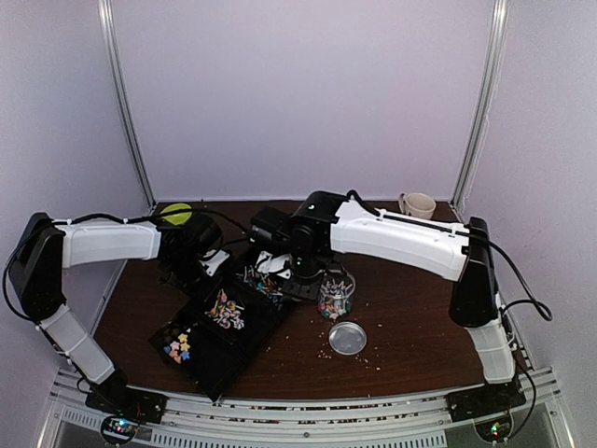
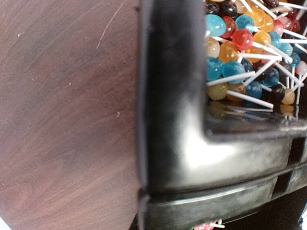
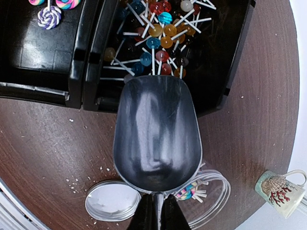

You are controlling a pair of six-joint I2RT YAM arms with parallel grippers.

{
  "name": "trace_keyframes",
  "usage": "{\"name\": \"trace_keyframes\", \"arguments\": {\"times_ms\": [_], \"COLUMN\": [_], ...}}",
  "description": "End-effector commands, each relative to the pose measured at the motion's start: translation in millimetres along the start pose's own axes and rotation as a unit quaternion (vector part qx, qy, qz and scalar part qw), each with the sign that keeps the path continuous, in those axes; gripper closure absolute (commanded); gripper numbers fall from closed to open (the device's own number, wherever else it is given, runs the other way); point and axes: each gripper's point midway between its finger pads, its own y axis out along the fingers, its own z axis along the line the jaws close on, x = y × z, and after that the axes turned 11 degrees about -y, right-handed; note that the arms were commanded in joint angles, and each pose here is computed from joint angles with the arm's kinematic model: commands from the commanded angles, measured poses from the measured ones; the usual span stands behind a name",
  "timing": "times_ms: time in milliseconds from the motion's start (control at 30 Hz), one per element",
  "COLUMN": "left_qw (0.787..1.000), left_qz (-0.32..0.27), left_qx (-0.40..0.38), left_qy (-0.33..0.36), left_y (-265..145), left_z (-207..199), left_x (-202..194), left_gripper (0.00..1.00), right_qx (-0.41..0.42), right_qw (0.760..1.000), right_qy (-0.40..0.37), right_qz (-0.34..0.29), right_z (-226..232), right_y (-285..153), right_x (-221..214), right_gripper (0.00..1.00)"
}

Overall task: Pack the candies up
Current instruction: Scoop the fake candies from the storage box.

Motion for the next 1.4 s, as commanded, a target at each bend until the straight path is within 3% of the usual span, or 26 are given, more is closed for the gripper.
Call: {"name": "trace_keyframes", "arguments": {"times_ms": [0, 233, 533, 900, 1367], "left_qw": [0.997, 0.996, 0.994, 0.992, 0.988], "left_qz": [-0.075, -0.075, -0.065, -0.073, -0.084], "left_qx": [-0.019, -0.035, -0.080, -0.099, -0.128], "left_qy": [0.018, 0.026, 0.039, 0.042, 0.033], "left_y": [-33.8, -37.7, -50.5, -38.4, -46.1], "left_z": [-15.2, -22.6, -41.5, -47.4, -50.9], "left_x": [33.5, 34.2, 37.3, 35.9, 39.0], "left_gripper": [1.00, 1.00, 1.00, 1.00, 1.00], "right_qx": [0.002, 0.032, 0.075, 0.105, 0.068], "right_qw": [1.000, 0.999, 0.991, 0.982, 0.964], "right_qy": [-0.018, -0.029, 0.022, 0.024, 0.061], "right_qz": [0.005, -0.006, -0.112, -0.157, -0.250], "right_z": [0.5, 10.1, 15.7, 42.0, 35.7], "right_y": [8.4, 35.2, 56.9, 90.8, 88.4], "right_x": [7.1, 23.2, 55.2, 67.2, 79.1], "right_gripper": [1.00, 1.00, 1.00, 1.00, 1.00]}}
